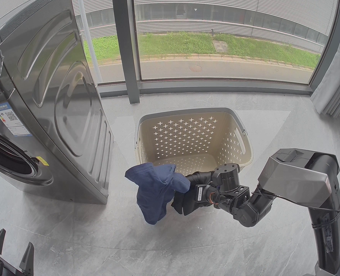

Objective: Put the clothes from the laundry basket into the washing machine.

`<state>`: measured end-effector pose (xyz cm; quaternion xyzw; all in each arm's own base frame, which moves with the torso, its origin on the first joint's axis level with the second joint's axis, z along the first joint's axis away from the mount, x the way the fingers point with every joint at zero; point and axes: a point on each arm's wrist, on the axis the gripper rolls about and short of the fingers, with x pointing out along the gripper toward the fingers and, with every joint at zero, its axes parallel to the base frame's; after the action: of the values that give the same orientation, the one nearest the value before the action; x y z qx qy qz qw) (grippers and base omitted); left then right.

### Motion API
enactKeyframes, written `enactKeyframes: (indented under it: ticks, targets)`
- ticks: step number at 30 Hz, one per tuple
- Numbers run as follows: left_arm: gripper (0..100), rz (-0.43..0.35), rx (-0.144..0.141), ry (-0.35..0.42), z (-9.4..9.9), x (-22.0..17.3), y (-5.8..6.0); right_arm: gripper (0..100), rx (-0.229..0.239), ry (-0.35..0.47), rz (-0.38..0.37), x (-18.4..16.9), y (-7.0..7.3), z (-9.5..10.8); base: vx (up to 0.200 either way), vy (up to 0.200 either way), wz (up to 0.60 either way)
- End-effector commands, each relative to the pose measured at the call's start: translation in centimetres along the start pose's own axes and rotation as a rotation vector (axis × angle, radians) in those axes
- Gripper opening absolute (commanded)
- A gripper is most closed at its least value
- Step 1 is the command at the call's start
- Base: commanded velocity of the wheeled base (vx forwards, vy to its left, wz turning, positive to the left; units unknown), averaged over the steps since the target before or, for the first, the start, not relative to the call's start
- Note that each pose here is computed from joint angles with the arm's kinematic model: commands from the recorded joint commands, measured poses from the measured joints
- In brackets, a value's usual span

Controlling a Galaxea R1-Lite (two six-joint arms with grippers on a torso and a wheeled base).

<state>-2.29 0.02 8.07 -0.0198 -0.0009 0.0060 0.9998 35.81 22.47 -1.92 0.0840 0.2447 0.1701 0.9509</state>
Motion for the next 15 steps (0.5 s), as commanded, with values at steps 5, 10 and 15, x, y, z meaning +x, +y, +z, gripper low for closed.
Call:
enactKeyframes:
  ticks: [5, 10, 15]
  targets:
    - [100, 0.000, 0.000, 0.001, -0.5, 0.0, 0.0, 0, 0.005, -0.022, 0.031, -2.8, 1.1, 1.0, 0.000, 0.000, 0.00]
    - [100, 0.000, 0.000, 0.001, -0.5, 0.0, 0.0, 0, 0.007, -0.054, 0.055, -6.3, 1.6, 2.7, 0.000, 0.000, 0.00]
    - [100, 0.000, 0.000, 0.001, -0.5, 0.0, 0.0, 0, -0.003, -0.096, 0.085, -8.7, 2.0, 3.1, 0.000, 0.000, 0.00]
